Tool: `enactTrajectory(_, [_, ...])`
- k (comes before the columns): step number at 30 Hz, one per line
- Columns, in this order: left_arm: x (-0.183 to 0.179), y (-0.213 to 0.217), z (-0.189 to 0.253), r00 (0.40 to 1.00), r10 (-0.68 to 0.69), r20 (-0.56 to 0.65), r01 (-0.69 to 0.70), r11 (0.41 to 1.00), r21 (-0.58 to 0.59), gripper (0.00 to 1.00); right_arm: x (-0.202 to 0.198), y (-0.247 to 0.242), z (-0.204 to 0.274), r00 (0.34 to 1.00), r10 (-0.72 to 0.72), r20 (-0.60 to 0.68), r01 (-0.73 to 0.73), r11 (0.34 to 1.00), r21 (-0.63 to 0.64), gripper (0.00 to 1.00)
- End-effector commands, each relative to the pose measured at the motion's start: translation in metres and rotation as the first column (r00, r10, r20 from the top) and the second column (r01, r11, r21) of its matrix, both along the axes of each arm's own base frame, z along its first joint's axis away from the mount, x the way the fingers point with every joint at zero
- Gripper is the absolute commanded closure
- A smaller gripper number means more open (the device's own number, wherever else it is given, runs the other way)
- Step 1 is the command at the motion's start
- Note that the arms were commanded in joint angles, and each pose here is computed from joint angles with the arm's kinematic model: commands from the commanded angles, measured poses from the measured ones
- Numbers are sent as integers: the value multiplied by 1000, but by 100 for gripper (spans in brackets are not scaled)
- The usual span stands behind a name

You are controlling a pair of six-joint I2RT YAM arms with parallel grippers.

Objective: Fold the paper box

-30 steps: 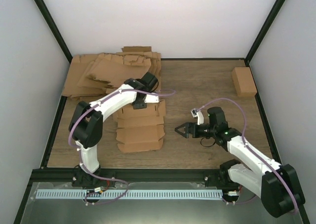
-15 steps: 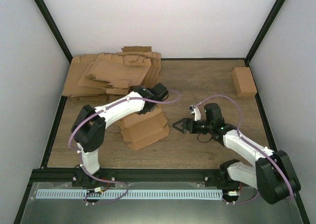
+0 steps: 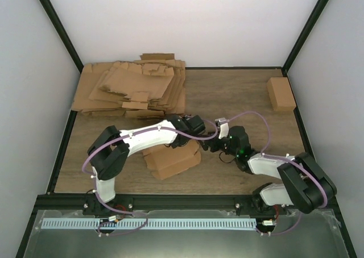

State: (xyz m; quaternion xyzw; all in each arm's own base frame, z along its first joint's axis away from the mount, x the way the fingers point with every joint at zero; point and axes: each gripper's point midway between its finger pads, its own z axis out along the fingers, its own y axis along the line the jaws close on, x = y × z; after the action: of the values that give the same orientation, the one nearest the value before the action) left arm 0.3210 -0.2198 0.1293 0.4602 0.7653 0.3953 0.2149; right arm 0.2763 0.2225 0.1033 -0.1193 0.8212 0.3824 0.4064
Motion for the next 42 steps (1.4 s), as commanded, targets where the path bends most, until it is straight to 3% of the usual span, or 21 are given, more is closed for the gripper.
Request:
enactTrajectory(1, [-9, -9, -14, 999, -15, -51, 12, 999, -45, 96, 13, 1, 26, 978, -35, 204, 26, 999, 46, 20])
enactTrajectory(6, [-26, -25, -17, 986, -66, -155, 48, 992, -117, 96, -5, 10, 22, 946, -2, 323, 0, 1000, 7, 23])
enactTrajectory(26, [-31, -36, -12, 991, -85, -103, 79, 995, -61, 96, 27, 9, -17, 959, -121, 255, 154, 981, -116, 26])
enactTrajectory(42, [-24, -32, -8, 997, -69, -41, 69, 998, 8, 96, 22, -13, -17, 960, -216, 181, 243, 959, -145, 82])
